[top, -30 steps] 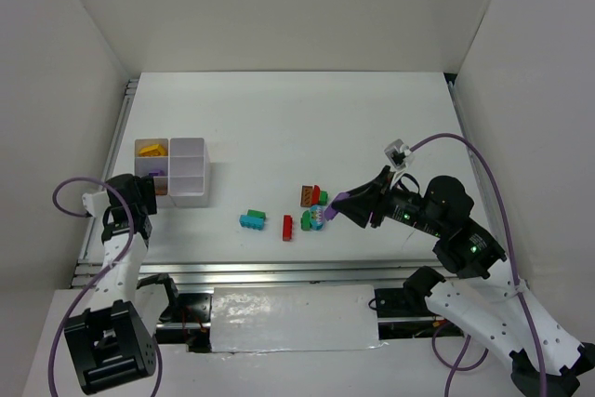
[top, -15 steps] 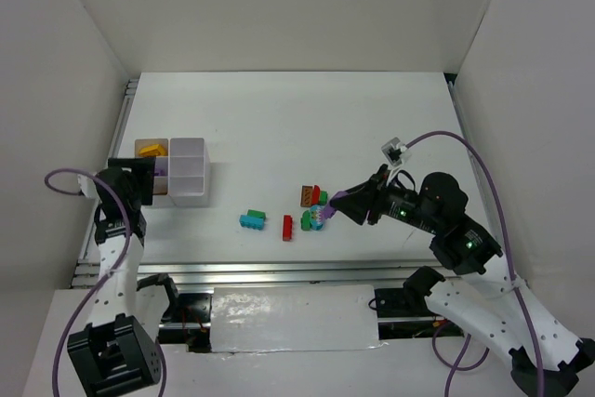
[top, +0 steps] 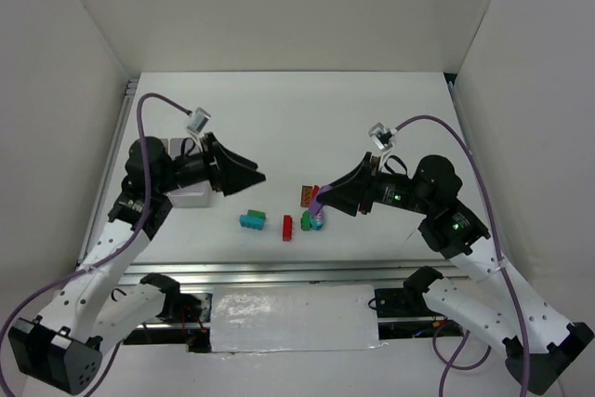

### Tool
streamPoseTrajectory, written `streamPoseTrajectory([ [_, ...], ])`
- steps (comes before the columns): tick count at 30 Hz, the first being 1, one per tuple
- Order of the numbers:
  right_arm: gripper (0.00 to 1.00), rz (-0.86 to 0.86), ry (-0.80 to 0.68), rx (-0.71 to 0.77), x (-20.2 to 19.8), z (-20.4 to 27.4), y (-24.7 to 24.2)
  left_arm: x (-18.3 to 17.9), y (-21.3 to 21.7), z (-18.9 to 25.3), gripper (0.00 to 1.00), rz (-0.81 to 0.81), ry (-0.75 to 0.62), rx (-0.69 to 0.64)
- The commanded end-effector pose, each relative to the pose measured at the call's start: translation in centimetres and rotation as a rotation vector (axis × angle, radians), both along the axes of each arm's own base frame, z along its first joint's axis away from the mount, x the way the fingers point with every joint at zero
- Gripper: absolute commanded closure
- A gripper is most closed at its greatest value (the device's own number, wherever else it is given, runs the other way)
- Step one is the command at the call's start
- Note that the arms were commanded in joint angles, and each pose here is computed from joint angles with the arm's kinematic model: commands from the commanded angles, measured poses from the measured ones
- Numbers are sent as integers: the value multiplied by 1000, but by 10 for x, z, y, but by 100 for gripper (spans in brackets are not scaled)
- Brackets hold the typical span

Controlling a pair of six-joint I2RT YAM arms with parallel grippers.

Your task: Sort the legos into containers by color

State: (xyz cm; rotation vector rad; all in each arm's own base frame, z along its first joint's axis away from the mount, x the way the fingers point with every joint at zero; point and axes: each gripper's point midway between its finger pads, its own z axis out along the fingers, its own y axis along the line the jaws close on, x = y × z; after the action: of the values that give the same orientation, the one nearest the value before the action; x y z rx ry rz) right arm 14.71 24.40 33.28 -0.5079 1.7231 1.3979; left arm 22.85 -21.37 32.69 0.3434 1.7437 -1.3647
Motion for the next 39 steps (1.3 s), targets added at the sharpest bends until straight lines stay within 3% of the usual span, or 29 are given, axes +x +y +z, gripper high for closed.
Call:
streamPoseTrajectory([
  [1, 100, 145, -117, 149, -26, 61, 3, -65, -28, 20, 13, -300, -174, -63],
  [9, 100, 236, -127, 192, -38, 73, 7, -116, -72, 38, 16, -480, -226, -109],
  [14, 100, 268, -103, 206, -37, 68, 12, -108, -97, 37, 17, -475, -200, -96],
  [19, 100, 262, -83, 188, -34, 58, 13, -102, -111, 47, 28, -480, -199, -107],
  [27, 100, 148, -101, 124, -16, 42, 11, -100, -117, 51, 31, -475, -201, -110],
  [31, 100, 127, -98, 104, -12, 34, 10, -100, -115, 52, 29, -472, -217, -101],
  [39, 100, 116, -100, 92, -10, 31, 10, -111, -109, 55, 11, -514, -272, -89],
])
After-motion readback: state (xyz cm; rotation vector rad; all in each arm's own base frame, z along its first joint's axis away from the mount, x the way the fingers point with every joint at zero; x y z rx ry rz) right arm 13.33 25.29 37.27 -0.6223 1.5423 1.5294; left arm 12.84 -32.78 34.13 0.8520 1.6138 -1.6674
